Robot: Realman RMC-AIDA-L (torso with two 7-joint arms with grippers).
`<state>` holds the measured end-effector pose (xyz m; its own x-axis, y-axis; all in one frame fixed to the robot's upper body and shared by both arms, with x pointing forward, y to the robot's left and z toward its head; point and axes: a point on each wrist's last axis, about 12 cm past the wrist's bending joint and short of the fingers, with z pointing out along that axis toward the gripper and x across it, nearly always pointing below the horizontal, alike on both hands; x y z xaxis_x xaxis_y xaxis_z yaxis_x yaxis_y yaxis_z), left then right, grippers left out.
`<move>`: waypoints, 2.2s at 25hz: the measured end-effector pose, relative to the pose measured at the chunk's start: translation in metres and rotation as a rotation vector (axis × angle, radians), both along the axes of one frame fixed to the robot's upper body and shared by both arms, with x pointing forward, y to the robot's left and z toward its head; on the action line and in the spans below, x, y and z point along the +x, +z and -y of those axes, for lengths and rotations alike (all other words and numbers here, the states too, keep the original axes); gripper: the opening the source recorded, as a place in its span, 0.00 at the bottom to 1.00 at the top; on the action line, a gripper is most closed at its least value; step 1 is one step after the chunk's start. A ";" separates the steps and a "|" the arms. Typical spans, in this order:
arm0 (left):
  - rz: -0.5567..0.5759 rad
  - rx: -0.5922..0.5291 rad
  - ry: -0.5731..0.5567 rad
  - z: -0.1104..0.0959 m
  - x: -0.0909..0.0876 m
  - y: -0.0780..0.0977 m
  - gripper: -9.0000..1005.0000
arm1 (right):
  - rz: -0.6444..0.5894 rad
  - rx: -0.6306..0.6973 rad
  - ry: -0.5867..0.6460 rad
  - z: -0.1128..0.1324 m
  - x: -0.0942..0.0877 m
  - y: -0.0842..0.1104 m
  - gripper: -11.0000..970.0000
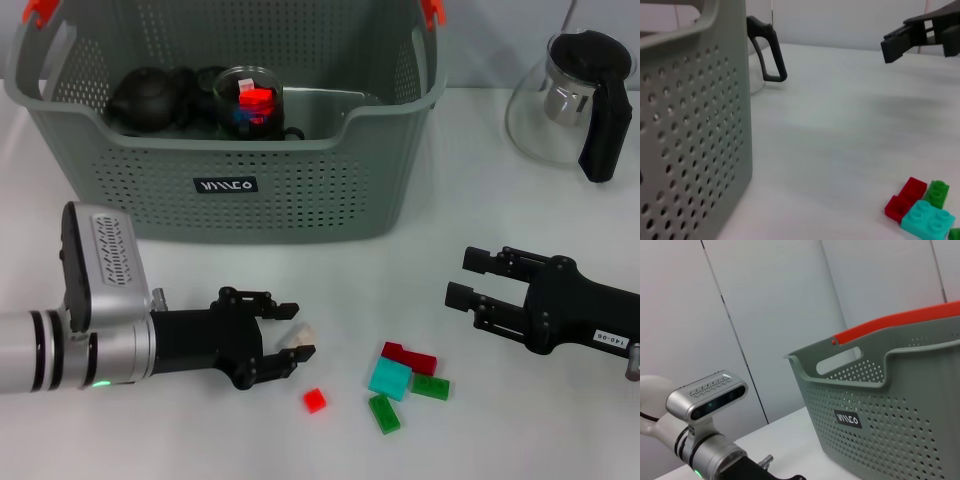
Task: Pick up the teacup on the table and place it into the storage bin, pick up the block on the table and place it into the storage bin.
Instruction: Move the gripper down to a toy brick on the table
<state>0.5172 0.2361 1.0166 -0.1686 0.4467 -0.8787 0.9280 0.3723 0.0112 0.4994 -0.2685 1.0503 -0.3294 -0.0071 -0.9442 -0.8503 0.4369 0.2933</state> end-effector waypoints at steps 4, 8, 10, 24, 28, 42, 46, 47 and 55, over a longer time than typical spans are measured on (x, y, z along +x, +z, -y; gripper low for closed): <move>-0.002 0.015 0.012 -0.001 0.001 -0.002 0.54 | 0.000 0.000 0.000 0.000 0.000 0.000 0.65; -0.002 0.025 0.024 -0.002 0.001 -0.004 0.53 | 0.000 0.000 0.000 0.000 0.000 0.000 0.65; -0.001 0.028 0.029 -0.002 0.001 -0.004 0.53 | 0.000 0.000 0.001 0.000 0.000 0.000 0.65; 0.009 0.017 0.024 -0.002 0.002 -0.003 0.52 | 0.001 0.004 0.006 0.000 -0.001 0.001 0.65; 0.020 -0.011 0.028 -0.002 0.003 0.001 0.52 | 0.000 0.005 0.005 0.000 -0.001 0.001 0.65; 0.019 0.033 0.056 -0.003 0.005 -0.004 0.51 | -0.001 0.005 0.005 0.001 -0.001 0.001 0.65; 0.020 0.028 0.054 -0.003 0.004 -0.004 0.51 | 0.000 0.003 0.004 0.001 -0.001 0.001 0.65; 0.020 0.030 0.054 -0.003 0.004 -0.004 0.51 | 0.000 0.003 0.004 0.001 -0.001 0.001 0.65; 0.016 0.056 0.038 -0.001 0.004 -0.006 0.50 | -0.002 0.004 0.004 0.001 -0.001 0.000 0.65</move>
<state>0.5214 0.2370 1.0102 -0.1727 0.4884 -0.8554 0.9128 0.4057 0.0473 0.4985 -0.2694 1.0508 -0.3314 -0.0044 -0.9435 -0.8512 0.4327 0.2970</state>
